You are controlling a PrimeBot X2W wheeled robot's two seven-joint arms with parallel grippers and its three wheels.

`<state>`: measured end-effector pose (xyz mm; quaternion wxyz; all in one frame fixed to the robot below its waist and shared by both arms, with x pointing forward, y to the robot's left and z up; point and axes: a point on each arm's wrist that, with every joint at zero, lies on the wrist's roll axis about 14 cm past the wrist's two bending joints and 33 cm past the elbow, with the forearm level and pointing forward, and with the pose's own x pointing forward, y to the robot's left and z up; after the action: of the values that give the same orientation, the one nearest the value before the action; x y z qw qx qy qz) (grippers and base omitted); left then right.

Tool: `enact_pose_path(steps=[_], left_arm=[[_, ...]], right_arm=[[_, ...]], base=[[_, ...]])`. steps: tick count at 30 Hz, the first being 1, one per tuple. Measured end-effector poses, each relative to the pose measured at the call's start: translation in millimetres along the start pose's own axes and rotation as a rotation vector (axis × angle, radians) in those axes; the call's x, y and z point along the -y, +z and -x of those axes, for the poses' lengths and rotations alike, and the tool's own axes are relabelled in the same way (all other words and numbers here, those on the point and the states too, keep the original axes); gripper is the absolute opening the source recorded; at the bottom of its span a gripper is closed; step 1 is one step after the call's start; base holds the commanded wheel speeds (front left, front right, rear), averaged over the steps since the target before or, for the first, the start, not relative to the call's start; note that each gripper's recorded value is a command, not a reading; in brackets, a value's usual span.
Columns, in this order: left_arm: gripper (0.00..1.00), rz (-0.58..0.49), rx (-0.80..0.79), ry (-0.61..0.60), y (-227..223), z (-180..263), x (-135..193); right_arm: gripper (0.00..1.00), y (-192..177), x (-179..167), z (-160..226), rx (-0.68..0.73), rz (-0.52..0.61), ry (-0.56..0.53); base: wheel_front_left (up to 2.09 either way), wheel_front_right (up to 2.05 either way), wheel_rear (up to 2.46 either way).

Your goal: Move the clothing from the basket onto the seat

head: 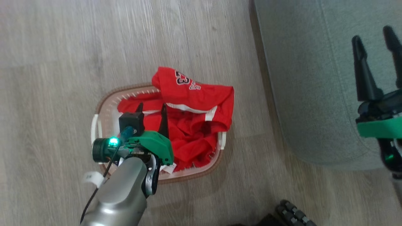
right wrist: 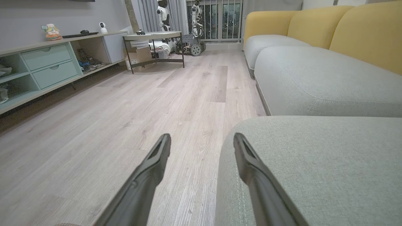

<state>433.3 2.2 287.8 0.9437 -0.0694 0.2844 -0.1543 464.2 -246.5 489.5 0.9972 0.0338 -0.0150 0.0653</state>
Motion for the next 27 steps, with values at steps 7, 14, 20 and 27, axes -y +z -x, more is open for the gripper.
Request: enact_pose_path(steps=[7,14,20,27], left_arm=[[1.00,0.023,-0.177,-0.015,-54,-19,-3],[1.00,0.036,-0.322,-0.006,-97,-34,-10],[1.00,0.029,-0.436,0.002,-134,-41,-15],[1.00,0.032,-0.554,0.022,-161,-57,-17]], right_arm=[[1.00,-12,12,-16,-0.013,0.015,-0.010],[1.00,-24,20,-30,-0.027,0.027,-0.014],[1.00,-37,28,-36,-0.049,0.036,-0.027],[1.00,-54,42,-39,-0.086,0.053,-0.056]], base=[[0.00,0.00,0.00],[0.00,0.00,0.00],[0.00,0.00,0.00],[0.00,0.00,0.00]])
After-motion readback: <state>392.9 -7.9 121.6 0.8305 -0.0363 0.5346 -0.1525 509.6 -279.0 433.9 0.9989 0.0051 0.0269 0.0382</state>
